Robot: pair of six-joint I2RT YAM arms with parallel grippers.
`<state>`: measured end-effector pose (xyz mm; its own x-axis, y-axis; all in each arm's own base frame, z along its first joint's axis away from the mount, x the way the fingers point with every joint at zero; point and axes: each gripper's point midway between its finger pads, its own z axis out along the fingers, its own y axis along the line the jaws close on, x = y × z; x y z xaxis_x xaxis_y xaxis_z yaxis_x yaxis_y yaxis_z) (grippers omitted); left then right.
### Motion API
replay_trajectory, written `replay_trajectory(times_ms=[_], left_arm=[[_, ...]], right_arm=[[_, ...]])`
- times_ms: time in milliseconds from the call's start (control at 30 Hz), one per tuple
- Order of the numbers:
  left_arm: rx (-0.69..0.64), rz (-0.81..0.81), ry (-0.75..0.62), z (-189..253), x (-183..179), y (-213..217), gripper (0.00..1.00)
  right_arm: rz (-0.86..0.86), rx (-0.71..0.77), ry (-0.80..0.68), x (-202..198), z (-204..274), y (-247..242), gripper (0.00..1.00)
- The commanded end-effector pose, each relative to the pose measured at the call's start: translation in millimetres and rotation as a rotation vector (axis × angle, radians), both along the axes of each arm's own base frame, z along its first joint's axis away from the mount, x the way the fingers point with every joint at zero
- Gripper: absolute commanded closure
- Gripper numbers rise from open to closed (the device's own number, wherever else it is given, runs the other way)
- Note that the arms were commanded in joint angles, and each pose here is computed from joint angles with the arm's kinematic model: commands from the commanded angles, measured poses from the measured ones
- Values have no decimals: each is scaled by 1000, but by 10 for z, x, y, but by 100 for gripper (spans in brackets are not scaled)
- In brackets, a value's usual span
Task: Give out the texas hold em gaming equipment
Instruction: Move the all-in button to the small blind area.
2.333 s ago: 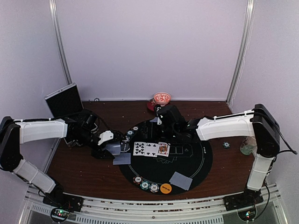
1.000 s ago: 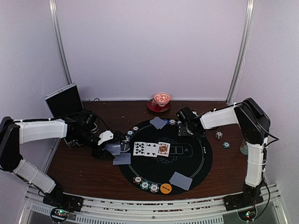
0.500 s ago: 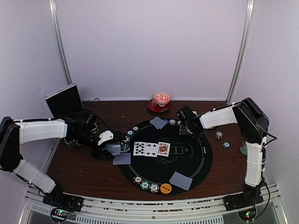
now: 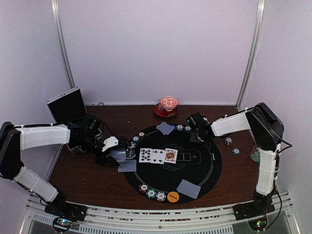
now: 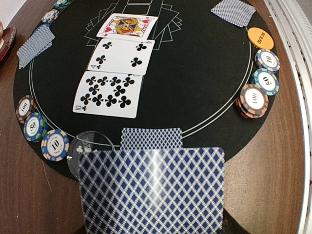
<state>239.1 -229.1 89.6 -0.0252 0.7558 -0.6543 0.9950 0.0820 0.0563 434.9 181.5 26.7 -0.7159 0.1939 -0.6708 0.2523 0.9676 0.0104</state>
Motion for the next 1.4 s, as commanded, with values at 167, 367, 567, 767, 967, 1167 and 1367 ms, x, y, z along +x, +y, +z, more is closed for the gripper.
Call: replay_trajectory(times_ms=[167,367,567,767,967,1167,1367], left_arm=[[-29,-17,-21,85,-9,-31,42],[-29,-17,-22,90,-10,-32,42],[-27,-14,-22,88,-10,-25,42],[-28,-18,-23,85,-16,-27,42],[-27,-18,-24,84,-13,-24,42],[-26,-17,-23,79,-13,-24,42],[-25,-18,-23,77,-15,-23,42]], right_arm=[[41,43,15,-278,213,13,43],[144,35,22,-320,203,441,43],[248,37,19,-197,184,870,43],[317,16,22,-27,116,1072,44],[391,-16,17,86,96,1213,45],[448,-28,24,135,49,1316,45],[480,-61,27,215,-3,1382,45]])
